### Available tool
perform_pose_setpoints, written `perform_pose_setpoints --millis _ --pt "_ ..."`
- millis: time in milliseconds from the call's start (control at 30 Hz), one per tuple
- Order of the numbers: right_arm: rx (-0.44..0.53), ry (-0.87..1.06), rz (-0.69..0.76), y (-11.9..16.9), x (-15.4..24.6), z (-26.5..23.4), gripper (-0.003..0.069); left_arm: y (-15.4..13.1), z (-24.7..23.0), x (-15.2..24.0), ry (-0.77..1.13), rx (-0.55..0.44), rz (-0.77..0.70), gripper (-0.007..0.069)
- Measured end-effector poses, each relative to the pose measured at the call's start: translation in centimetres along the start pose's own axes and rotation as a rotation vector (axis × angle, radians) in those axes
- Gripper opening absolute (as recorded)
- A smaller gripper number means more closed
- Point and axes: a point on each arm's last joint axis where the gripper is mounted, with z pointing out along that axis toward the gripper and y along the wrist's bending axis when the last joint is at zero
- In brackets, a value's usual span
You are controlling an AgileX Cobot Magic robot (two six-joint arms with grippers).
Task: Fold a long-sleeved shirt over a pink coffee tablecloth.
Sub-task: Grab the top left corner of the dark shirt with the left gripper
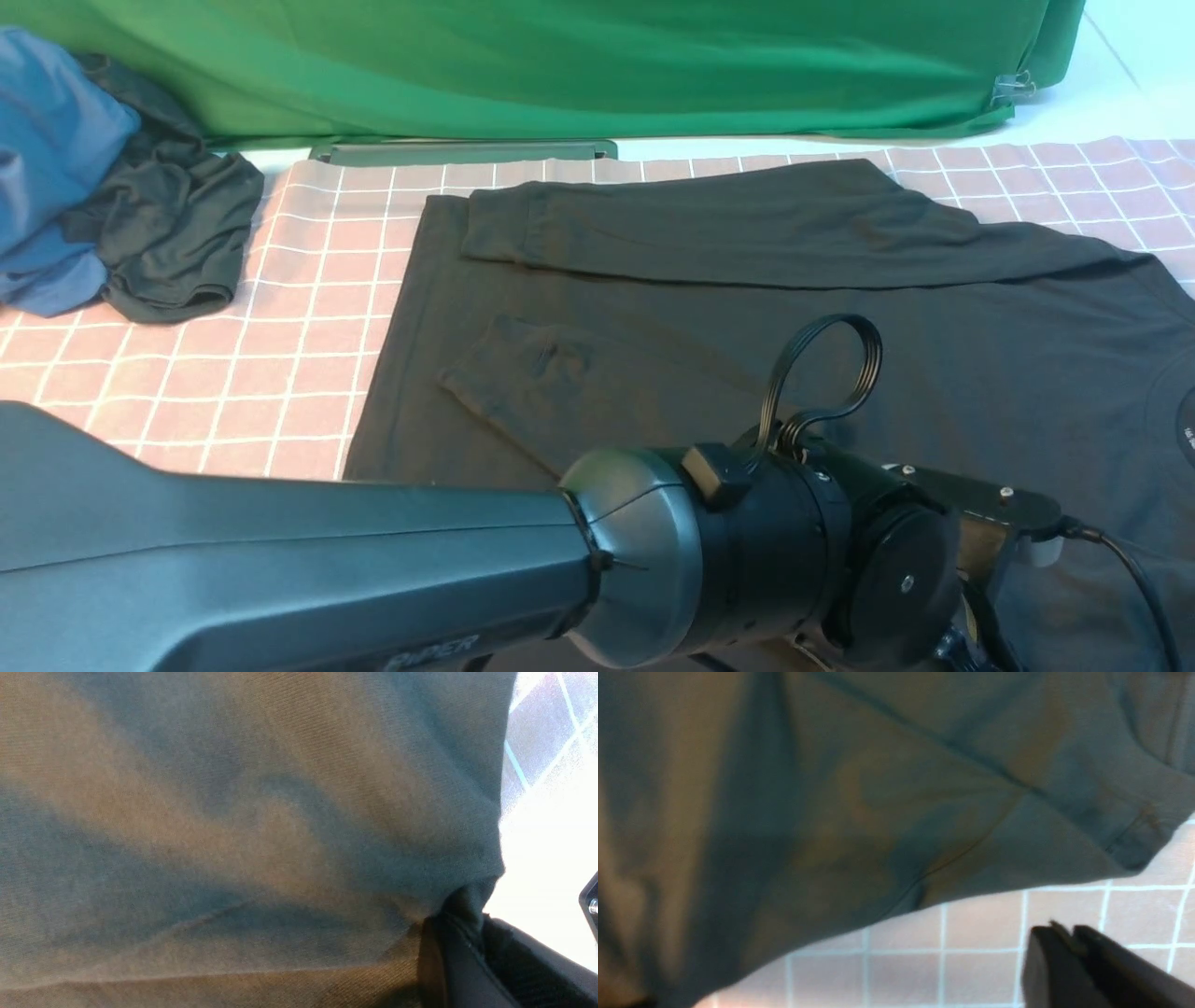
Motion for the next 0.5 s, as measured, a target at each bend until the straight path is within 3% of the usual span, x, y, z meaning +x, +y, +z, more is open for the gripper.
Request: perform_pose_setpoints --millis 167,500 --pt "-0.007 0.078 0.024 -0.7 -1.8 3.6 0.038 0.0 0.0 0.0 -0.001 0.0 -0.006 0.0032" --pt "-0.02 0.202 0.028 -1.0 -3.6 9.7 0.0535 0.6 1.4 0.3 0.03 -0.02 -0.019 0.0032"
